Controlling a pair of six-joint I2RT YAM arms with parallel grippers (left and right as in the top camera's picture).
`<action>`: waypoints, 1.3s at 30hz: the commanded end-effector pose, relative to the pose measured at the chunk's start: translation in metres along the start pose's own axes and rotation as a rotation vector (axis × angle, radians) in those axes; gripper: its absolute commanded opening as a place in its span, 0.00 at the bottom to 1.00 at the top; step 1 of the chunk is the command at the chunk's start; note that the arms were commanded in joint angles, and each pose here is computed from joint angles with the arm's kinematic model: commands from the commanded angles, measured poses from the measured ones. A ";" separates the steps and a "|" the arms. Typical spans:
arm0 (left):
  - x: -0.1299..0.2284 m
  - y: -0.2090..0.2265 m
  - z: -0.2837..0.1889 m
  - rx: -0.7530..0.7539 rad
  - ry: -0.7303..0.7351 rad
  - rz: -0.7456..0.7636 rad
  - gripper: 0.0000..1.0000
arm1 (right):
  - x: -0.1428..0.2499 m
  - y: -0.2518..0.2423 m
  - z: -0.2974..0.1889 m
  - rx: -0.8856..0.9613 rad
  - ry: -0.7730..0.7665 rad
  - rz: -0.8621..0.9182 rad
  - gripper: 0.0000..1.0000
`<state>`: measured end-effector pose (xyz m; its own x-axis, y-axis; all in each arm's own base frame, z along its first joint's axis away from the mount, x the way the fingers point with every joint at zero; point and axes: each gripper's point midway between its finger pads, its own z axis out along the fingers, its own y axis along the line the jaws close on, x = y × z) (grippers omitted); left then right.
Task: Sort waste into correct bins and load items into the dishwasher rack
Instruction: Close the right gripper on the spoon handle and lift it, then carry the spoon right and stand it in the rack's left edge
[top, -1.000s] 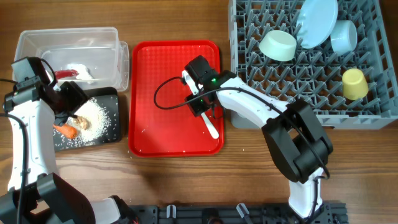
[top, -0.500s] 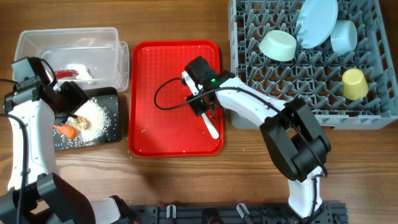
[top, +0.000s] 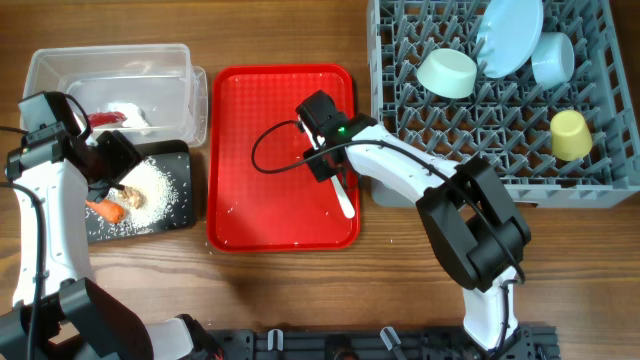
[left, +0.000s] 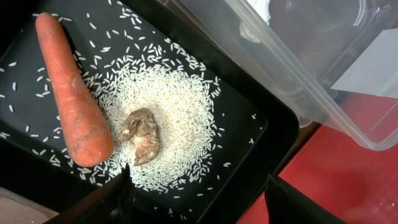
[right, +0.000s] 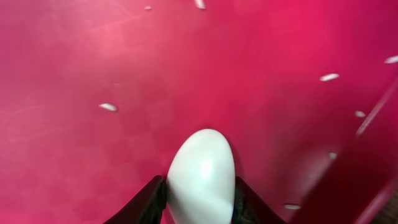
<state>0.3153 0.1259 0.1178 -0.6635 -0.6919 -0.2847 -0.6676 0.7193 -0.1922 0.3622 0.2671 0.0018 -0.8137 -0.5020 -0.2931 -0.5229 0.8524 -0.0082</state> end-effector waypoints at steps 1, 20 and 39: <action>-0.003 -0.004 -0.004 0.020 -0.010 -0.006 0.69 | 0.019 -0.014 0.019 0.086 0.070 0.008 0.29; -0.003 -0.003 -0.004 0.019 -0.009 -0.006 0.69 | -0.016 -0.012 -0.033 0.063 -0.054 0.017 0.10; -0.002 -0.003 -0.004 0.018 -0.006 -0.006 0.69 | -0.064 -0.157 -0.159 0.285 -0.400 0.273 0.09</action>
<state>0.3151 0.1258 0.1178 -0.6637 -0.6920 -0.2840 -0.6677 0.7192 -0.1920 0.4467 0.1621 0.1756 -0.7138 -0.2317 -0.6609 -0.2187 0.9702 -0.1039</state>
